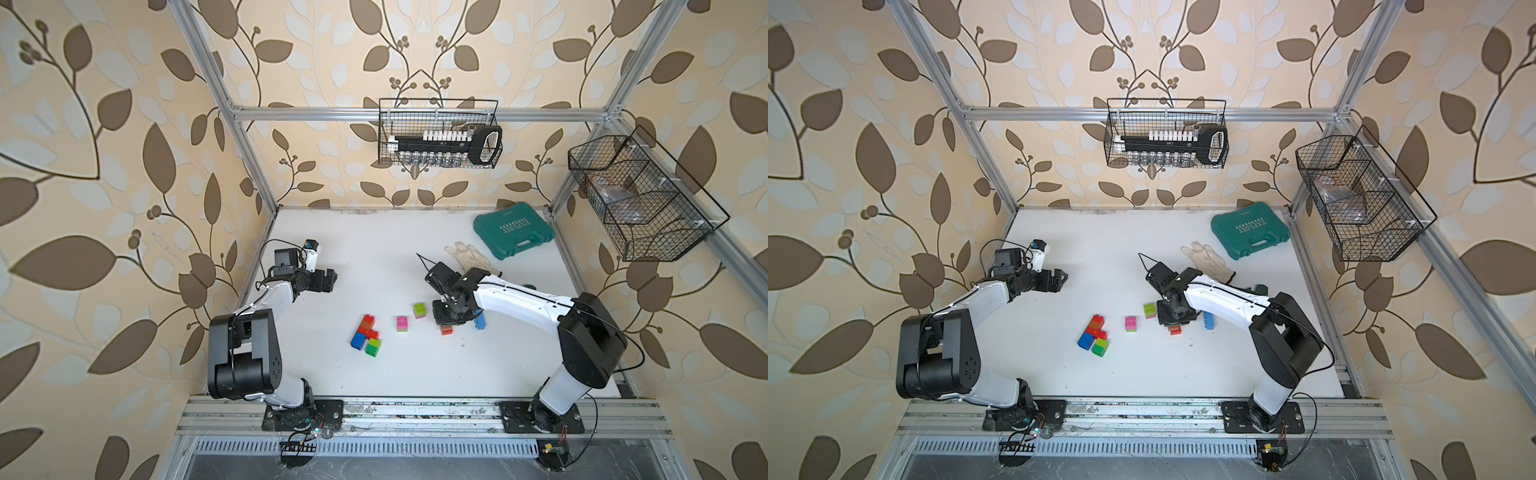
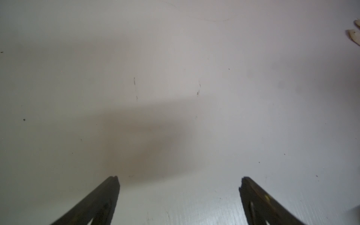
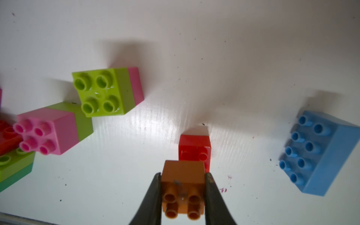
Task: Assemble the letter h with lego
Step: Assemble the lego brick with the lego brick.
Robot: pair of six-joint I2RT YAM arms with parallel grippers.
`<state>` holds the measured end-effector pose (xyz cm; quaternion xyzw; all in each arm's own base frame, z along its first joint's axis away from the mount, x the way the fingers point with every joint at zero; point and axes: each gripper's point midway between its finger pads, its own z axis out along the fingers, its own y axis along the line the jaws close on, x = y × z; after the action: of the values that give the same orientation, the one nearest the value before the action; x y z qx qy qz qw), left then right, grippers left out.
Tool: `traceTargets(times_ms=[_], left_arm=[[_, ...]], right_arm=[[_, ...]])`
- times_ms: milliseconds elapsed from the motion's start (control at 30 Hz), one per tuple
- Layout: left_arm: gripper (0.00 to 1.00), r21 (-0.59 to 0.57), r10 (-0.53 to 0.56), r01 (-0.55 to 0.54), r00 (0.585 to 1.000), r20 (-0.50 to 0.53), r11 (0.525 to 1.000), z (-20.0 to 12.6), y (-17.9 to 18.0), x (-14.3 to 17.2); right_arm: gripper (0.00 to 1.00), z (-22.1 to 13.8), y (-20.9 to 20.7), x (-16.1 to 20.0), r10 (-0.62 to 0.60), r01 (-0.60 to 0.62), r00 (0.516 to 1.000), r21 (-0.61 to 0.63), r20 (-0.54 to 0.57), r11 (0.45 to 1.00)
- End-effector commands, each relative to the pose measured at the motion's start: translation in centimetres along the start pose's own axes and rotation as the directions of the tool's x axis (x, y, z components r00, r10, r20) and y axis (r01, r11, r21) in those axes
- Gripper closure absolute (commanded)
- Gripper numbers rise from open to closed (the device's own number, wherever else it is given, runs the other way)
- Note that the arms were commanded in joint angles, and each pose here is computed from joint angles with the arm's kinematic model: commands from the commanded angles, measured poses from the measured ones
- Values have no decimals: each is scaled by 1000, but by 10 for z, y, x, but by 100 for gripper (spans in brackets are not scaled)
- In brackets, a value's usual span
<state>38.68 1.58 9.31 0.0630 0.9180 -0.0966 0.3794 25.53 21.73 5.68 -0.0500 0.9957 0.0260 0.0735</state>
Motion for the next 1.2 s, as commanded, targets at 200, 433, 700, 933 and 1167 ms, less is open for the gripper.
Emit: traceTargets(times_ms=[200, 433, 700, 933, 1167], left_arm=[[1, 23, 3, -6, 994, 105, 1000, -18, -8, -22], [1, 23, 5, -7, 995, 99, 1000, -18, -8, -22], [1, 20, 5, -7, 996, 94, 1000, -17, -7, -22], [1, 8, 7, -8, 996, 93, 1000, -18, -5, -21], [1, 33, 27, -30, 994, 111, 999, -22, -11, -21]], right_arm=[[74, 18, -8, 9, -19, 23, 997, 44, -81, 999], [74, 12, -15, 12, -12, 19, 995, 79, -97, 997], [74, 13, -16, 14, 1, 4, 996, 69, -84, 998], [74, 18, -18, 15, -6, 14, 997, 91, -82, 996], [74, 18, -24, 21, -23, 33, 996, 118, -86, 992]])
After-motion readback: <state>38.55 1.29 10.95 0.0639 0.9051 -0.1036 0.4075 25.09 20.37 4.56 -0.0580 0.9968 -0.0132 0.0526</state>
